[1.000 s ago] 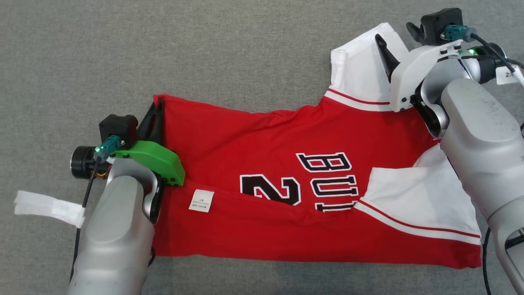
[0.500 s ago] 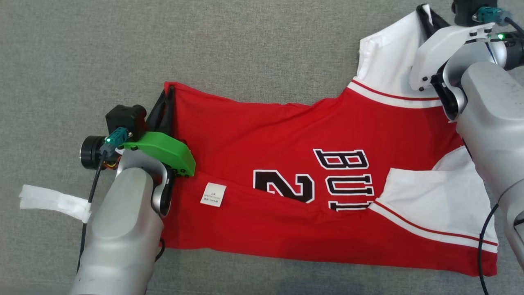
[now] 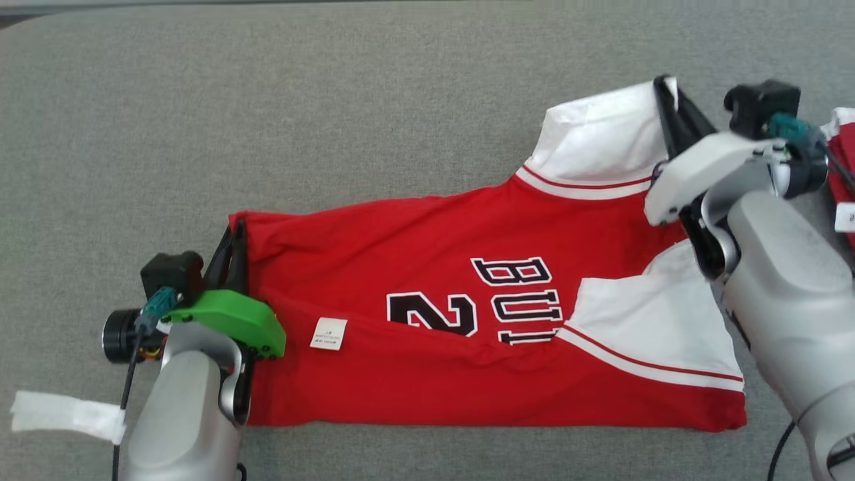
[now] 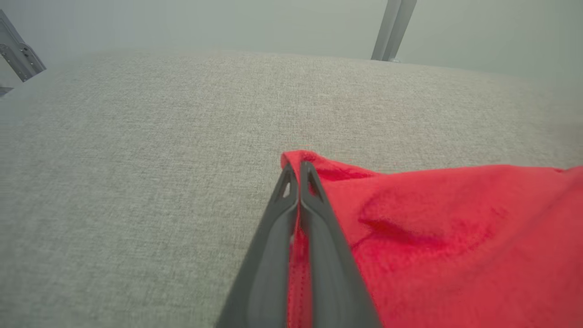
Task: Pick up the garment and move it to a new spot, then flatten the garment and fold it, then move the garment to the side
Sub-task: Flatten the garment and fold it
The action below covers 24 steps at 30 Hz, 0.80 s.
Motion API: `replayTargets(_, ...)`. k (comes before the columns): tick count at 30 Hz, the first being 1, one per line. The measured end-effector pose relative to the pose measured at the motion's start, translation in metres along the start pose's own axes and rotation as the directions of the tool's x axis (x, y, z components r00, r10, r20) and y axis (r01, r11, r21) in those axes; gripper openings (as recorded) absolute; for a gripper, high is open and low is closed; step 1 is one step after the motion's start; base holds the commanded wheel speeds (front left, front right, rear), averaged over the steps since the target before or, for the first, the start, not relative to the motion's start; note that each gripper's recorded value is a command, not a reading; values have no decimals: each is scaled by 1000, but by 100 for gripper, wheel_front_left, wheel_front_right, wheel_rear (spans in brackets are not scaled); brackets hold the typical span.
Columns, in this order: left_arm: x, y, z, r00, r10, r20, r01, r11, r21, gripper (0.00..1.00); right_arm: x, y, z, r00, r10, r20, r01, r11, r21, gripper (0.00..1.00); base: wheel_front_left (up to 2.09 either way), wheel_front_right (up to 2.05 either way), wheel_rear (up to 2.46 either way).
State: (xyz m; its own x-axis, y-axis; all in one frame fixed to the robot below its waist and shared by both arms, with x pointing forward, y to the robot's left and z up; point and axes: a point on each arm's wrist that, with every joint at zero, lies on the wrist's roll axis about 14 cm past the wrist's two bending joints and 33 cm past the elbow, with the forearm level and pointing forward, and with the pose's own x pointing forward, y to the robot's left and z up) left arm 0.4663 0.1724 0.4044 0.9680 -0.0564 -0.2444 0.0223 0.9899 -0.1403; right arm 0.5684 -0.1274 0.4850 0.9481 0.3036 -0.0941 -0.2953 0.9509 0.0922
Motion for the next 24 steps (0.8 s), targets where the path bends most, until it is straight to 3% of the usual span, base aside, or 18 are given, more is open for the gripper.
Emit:
replayTargets(13, -54, -3, -25, 999, 14, -40, -16, 999, -38, 0, -141, -8, -40, 995, -96, -18, 98, 981, 170, 0, 0, 0, 0)
replayTargets(24, -73, -3, -40, 997, 15, -73, -17, 1000, -25, 0, -205, 3, -76, 981, -176, -78, 191, 936, 295, 0, 0, 0, 0)
